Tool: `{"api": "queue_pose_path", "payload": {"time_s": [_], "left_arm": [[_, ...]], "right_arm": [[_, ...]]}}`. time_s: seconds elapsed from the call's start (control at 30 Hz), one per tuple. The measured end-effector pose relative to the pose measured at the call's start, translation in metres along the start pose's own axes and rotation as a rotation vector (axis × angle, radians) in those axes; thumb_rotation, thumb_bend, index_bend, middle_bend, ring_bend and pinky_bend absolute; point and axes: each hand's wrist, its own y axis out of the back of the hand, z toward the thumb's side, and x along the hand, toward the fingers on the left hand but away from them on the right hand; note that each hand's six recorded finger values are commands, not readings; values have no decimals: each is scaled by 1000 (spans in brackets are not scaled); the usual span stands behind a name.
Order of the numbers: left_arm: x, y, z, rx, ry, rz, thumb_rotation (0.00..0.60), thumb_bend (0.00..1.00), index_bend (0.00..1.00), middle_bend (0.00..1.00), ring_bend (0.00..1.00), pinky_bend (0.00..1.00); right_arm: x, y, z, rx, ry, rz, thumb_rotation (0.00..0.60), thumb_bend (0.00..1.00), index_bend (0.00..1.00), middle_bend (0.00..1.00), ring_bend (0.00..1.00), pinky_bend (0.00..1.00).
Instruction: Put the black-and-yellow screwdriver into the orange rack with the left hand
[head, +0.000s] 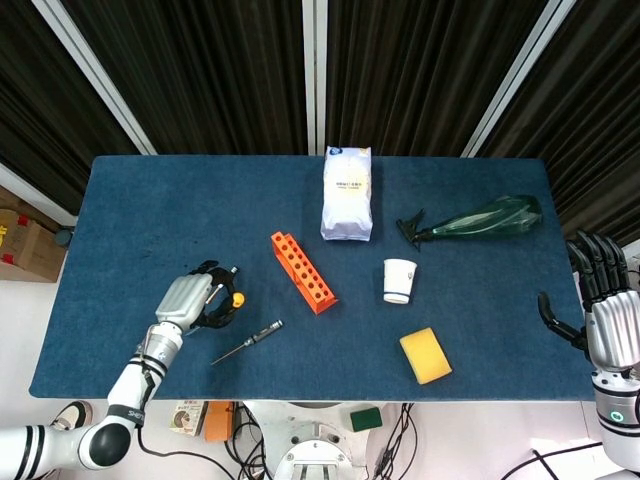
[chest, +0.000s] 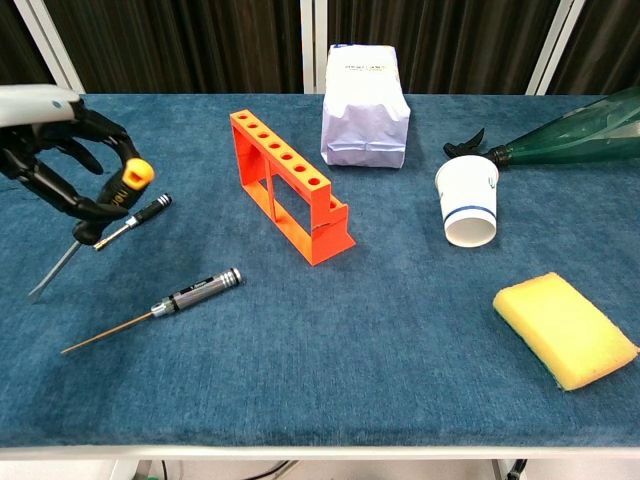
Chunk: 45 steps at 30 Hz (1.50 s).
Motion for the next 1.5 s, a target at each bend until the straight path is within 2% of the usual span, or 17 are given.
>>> {"api": "queue_pose_path", "payload": {"time_s": [0.23,0.37,0.53,0.67,0.87,1.2,1.5], "left_arm": [[-14,22,5,-82,-43,37,600,280,601,307,96,225],[-17,34,13,-111,-95,87,600,282,610,319,96,225],[-19,44,28,-140,-211,145,600,281,622,409,149,227],[-16,56,34,-192,-239,173,600,282,645,460,181,231],[-12,79,55,-167,-278,210,600,283,664,446,178,231],[1,112,106,-63,-332,254,600,283,680,443,178,231],[14,121,140,-93,-324,223,600,284,682,443,178,230]], "right_arm": [[0,1,3,0,5,-1,600,443,0,0,0,0],[1,0,4,0,5,-1,600,443,0,0,0,0],[1,0,5,-2,7,-2,600,444,0,0,0,0],[1,2,5,0,8,-8,600,443,0,0,0,0],[-2,6,4,1,8,-21,600,444,0,0,0,0],[-4,11,4,-1,11,-42,600,442,0,0,0,0],[-3,13,1,4,4,-40,600,444,0,0,0,0]]}}
